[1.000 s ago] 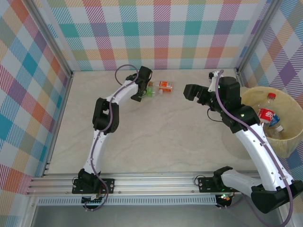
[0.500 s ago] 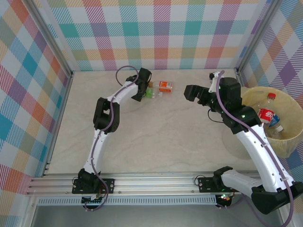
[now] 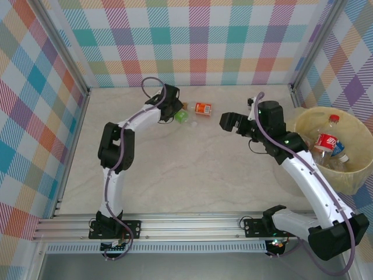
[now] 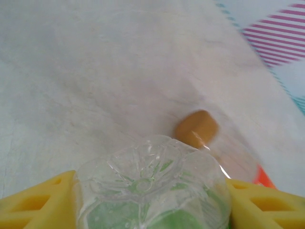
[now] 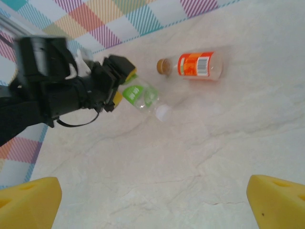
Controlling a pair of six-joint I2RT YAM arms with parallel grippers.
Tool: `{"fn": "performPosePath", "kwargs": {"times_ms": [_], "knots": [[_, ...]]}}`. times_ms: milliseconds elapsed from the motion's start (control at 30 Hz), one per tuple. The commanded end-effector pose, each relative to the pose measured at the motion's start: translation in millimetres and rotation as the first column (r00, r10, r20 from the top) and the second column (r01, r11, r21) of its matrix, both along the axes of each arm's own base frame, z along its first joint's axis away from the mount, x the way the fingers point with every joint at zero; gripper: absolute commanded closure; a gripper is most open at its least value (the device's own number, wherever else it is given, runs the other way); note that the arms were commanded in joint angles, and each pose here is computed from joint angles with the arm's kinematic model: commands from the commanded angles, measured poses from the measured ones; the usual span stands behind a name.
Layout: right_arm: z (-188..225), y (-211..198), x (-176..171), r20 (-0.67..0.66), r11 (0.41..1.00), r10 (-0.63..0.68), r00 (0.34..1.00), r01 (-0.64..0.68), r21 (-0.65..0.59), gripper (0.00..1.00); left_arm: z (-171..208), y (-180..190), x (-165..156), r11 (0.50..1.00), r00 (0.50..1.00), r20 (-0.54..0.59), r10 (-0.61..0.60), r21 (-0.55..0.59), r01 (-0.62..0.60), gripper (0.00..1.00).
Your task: Put the plastic bottles in the bin
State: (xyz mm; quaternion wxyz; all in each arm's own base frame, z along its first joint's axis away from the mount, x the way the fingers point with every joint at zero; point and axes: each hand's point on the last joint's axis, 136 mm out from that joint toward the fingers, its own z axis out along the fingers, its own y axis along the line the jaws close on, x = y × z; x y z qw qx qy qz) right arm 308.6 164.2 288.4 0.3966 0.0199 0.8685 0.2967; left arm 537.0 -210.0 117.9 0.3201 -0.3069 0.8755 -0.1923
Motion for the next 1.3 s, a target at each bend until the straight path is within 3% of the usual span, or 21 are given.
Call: {"fn": "performPosePath", "kwargs": {"times_ms": [0,300,433,600,800,1067,1267], "knots": [[1,20,-1,0.000,0.991,0.053,0.999,-0.052,0.120,0.00,80,-19,-1,0.979,0.954,0.236,-0.186,-0.035,0.200,0.43],[-12,52,0,-0.024,0.951,0.191,0.981,-0.179,0.252,0.00,156,-69,-76,0.861,0.787,0.395,-0.474,0.019,0.509,0.45],[4,73,-5,0.050,0.889,0.308,0.950,-0.306,0.341,0.00,179,-94,-111,0.792,0.707,0.424,-0.566,0.039,0.610,0.46],[11,75,3,0.107,0.882,0.291,0.951,-0.310,0.355,0.00,197,-119,-142,0.731,0.640,0.451,-0.622,0.041,0.682,0.46],[11,78,7,0.144,0.882,0.285,0.948,-0.318,0.349,0.00,208,-137,-161,0.685,0.596,0.472,-0.650,0.025,0.728,0.45],[3,91,3,0.152,0.867,0.350,0.924,-0.381,0.321,0.02,209,-154,-166,0.653,0.597,0.491,-0.634,-0.075,0.754,0.45],[-3,91,7,0.134,0.875,0.339,0.931,-0.365,0.318,0.21,212,-159,-169,0.640,0.588,0.501,-0.635,-0.085,0.764,0.45]]}}
